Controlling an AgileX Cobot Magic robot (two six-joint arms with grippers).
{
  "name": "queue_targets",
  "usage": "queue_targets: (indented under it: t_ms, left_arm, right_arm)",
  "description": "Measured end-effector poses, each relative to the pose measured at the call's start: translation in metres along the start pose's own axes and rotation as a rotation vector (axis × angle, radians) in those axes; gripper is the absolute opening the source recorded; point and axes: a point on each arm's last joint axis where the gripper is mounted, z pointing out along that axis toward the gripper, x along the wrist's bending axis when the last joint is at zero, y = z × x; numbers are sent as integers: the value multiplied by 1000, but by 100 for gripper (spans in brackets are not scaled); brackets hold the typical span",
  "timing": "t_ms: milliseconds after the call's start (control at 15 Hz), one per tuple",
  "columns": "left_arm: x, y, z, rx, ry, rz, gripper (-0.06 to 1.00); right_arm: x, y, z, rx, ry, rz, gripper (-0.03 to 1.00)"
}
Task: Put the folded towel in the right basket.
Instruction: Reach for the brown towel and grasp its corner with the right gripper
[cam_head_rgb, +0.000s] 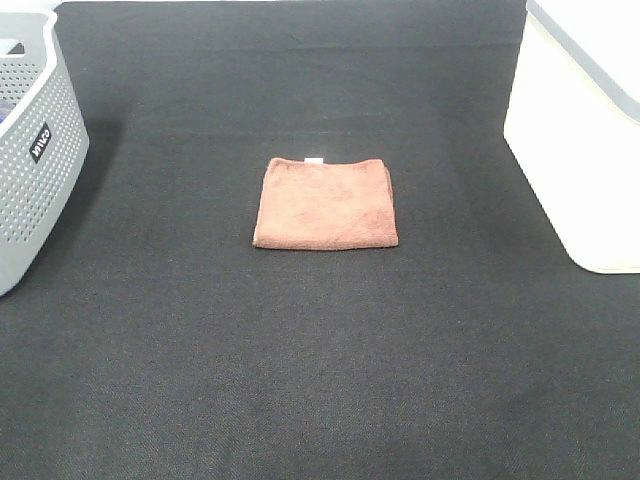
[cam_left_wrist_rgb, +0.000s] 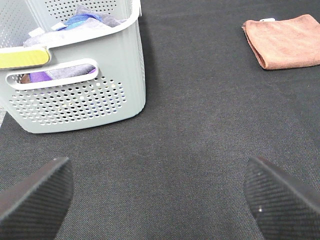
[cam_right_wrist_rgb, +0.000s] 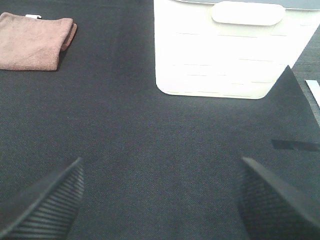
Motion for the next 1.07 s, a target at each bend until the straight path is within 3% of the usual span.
queue_targets:
  t_ms: [1067]
  left_arm:
    - [0,0,0,0,0,0,88]
  right_arm:
    - [0,0,0,0,0,0,77]
